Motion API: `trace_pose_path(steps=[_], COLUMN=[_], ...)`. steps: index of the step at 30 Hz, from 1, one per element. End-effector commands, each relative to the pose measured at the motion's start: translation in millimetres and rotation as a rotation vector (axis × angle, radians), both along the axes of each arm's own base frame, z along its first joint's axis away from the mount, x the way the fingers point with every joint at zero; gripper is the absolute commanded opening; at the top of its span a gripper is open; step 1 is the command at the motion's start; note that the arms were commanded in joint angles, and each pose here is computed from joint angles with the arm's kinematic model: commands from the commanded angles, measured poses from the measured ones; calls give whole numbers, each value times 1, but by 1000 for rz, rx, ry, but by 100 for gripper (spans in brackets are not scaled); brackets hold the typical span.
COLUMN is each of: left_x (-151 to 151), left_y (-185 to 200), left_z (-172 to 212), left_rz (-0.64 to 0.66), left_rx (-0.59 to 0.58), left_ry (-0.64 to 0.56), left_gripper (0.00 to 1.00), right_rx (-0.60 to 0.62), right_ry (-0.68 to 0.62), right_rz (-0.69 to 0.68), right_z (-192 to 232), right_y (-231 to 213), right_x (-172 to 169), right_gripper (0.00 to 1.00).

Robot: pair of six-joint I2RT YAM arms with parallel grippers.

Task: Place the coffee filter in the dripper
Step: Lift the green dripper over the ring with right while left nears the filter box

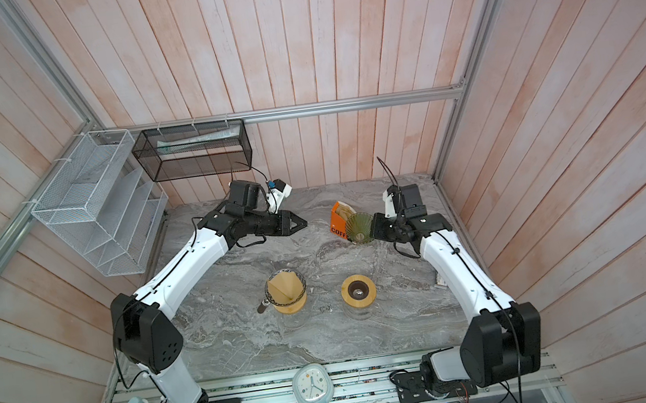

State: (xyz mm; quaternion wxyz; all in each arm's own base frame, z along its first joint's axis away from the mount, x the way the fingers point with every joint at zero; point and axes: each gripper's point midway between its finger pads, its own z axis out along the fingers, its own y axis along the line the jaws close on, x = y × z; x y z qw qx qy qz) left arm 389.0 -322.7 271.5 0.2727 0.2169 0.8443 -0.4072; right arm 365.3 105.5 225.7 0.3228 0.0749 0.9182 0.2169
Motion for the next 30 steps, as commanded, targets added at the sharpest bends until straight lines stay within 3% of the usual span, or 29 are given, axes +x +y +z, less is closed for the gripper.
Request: trace_pose_path(steps=[1,13,30], left_x=[-9,-50,-96], left_y=[-8,-49,-65], left_z=[31,49,25], left_rz=[-14,-122,-213], left_rx=[-40,-103,-60], left_ry=[-73,-72,-30], left_gripper=[28,28,27], right_rx=[9,-9,-32], right_ry=[-21,25,191], right_rz=[30,172,267], right_z=[21,31,-18], right_y=[1,24,41], right_x=[-13,-58,-120], right_gripper=[1,1,1])
